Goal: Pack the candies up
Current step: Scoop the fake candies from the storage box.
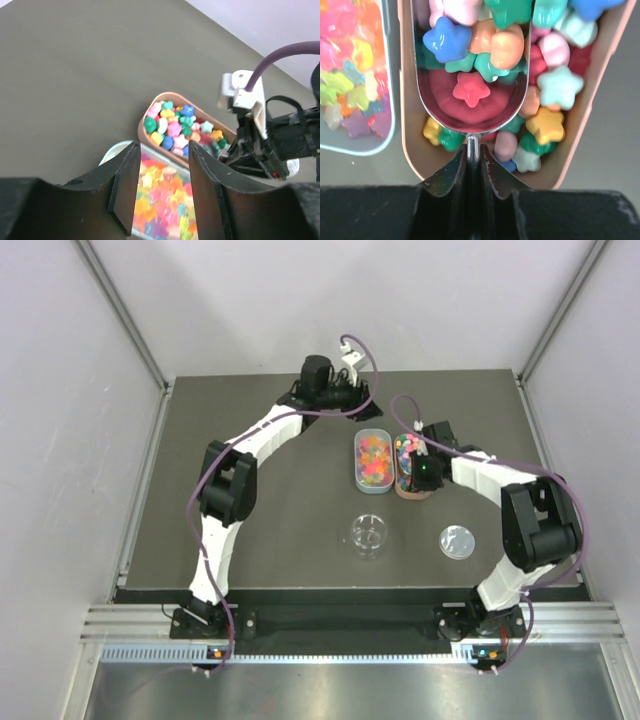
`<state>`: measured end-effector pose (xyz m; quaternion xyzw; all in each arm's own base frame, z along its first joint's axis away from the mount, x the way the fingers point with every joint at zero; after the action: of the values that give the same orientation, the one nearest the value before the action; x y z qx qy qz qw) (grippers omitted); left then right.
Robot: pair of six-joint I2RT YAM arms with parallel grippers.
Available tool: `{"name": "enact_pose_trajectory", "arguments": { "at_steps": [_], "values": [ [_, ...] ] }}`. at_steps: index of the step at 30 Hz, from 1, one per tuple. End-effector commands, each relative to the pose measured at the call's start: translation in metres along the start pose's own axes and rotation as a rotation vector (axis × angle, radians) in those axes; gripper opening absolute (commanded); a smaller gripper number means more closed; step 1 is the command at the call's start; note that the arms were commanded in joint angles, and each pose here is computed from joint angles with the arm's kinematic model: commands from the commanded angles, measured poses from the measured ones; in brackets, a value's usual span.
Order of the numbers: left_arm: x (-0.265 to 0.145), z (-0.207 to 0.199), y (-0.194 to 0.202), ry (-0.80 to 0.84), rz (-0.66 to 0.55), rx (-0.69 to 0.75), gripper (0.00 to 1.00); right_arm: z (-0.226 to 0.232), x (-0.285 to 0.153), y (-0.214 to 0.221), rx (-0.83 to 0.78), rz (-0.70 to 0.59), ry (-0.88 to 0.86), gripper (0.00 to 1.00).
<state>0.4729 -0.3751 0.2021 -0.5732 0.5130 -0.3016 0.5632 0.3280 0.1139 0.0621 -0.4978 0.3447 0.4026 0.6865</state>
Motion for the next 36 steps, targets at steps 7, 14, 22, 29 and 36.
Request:
{"name": "enact_pose_trajectory", "arguments": {
  "at_steps": [7, 14, 22, 29, 36],
  "values": [
    [-0.034, -0.008, -0.034, -0.048, -0.045, 0.082, 0.49, -0.001, -0.023, -0.018, -0.023, -0.186, -0.031, 0.0],
    [-0.041, -0.01, -0.026, -0.067, -0.004, 0.055, 0.49, -0.002, -0.027, -0.016, -0.07, -0.271, -0.065, 0.0],
    [-0.054, -0.014, -0.018, -0.1, 0.057, 0.063, 0.49, -0.001, -0.031, -0.021, -0.131, -0.399, -0.11, 0.0],
    [-0.056, -0.014, -0.016, -0.113, 0.083, 0.058, 0.49, 0.01, -0.041, -0.032, -0.178, -0.474, -0.155, 0.0],
    [-0.055, -0.012, -0.014, -0.124, 0.094, 0.059, 0.49, 0.013, -0.05, -0.037, -0.194, -0.536, -0.178, 0.0]
  ]
}}
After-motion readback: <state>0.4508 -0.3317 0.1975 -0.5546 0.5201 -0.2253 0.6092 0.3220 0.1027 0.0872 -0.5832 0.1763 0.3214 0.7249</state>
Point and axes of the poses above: each gripper's point midway between its finger pads, its own x axis out along the fingers, its own z axis along the line the jaws close on, y = z × x, the point moved 3 cm from there along -x, back along the fingers, and after that the axes turned 11 degrees about x, right-handed, at the moved point
